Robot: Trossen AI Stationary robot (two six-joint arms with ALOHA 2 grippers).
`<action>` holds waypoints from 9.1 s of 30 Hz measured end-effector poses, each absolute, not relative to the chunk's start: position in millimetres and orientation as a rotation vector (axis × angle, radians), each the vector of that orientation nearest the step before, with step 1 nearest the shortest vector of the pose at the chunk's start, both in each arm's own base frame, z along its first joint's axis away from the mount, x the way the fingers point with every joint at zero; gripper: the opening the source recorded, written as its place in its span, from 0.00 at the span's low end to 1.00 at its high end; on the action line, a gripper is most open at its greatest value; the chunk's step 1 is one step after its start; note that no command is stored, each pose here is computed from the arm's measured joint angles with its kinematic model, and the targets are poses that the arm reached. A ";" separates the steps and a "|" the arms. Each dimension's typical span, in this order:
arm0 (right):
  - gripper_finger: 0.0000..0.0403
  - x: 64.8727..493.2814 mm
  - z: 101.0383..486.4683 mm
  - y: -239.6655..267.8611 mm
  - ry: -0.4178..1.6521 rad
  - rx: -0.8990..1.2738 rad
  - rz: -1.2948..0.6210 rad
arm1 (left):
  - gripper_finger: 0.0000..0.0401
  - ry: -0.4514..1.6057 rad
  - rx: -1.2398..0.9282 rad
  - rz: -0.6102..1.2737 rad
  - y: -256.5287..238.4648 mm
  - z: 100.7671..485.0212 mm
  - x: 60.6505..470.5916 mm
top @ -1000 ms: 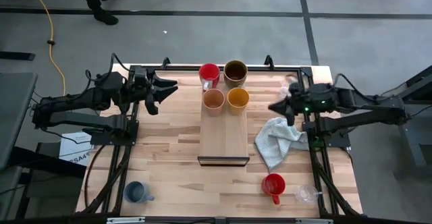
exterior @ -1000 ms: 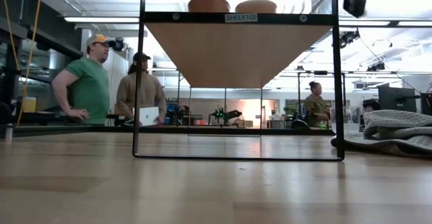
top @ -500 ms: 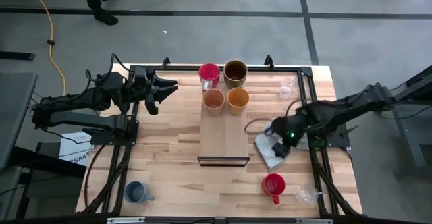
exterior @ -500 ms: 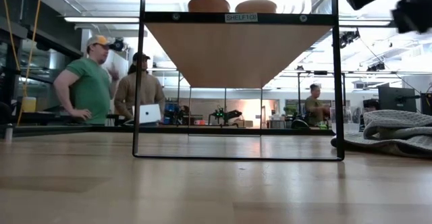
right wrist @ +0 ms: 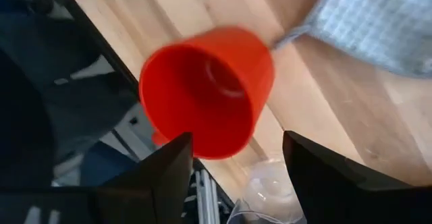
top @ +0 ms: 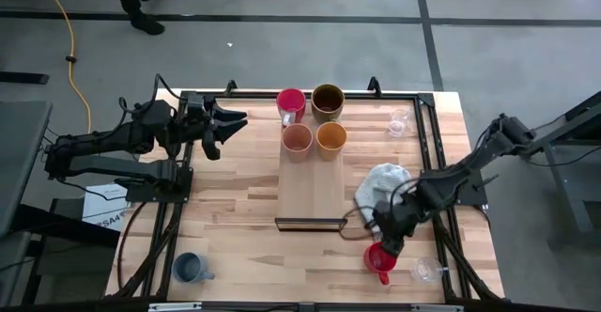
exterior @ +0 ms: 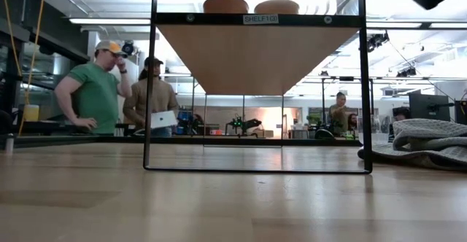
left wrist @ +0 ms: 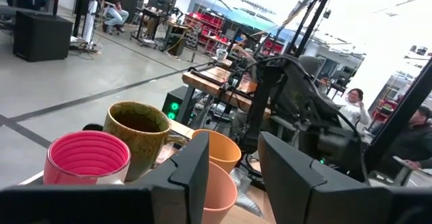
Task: Stack small to large cups/mugs on shelf
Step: Put the red mug on the shelf, then put the top transparent mug on the shelf
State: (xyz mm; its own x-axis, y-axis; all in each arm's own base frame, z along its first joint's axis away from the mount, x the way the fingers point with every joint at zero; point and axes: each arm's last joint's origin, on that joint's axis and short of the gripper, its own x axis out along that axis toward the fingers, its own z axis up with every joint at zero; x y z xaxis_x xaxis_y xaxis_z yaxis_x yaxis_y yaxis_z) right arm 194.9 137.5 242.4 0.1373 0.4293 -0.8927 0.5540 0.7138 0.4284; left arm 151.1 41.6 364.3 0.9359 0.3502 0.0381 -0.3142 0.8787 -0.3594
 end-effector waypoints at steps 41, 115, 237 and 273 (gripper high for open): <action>0.00 158.3 361.5 73.7 1.109 0.470 -0.213 | 0.29 -0.103 -0.357 0.347 41.6 364.3 151.1; 0.23 321.6 364.1 7.8 1.188 0.326 -0.305 | 0.29 -0.105 -0.358 0.354 41.8 364.4 151.0; 0.05 123.6 187.7 -163.3 0.749 1.099 -1.719 | 0.29 -0.107 -0.357 0.361 42.0 364.4 151.0; 0.00 211.6 432.6 -14.1 0.197 0.429 0.055 | 0.29 -0.113 -0.365 0.387 42.7 364.4 150.7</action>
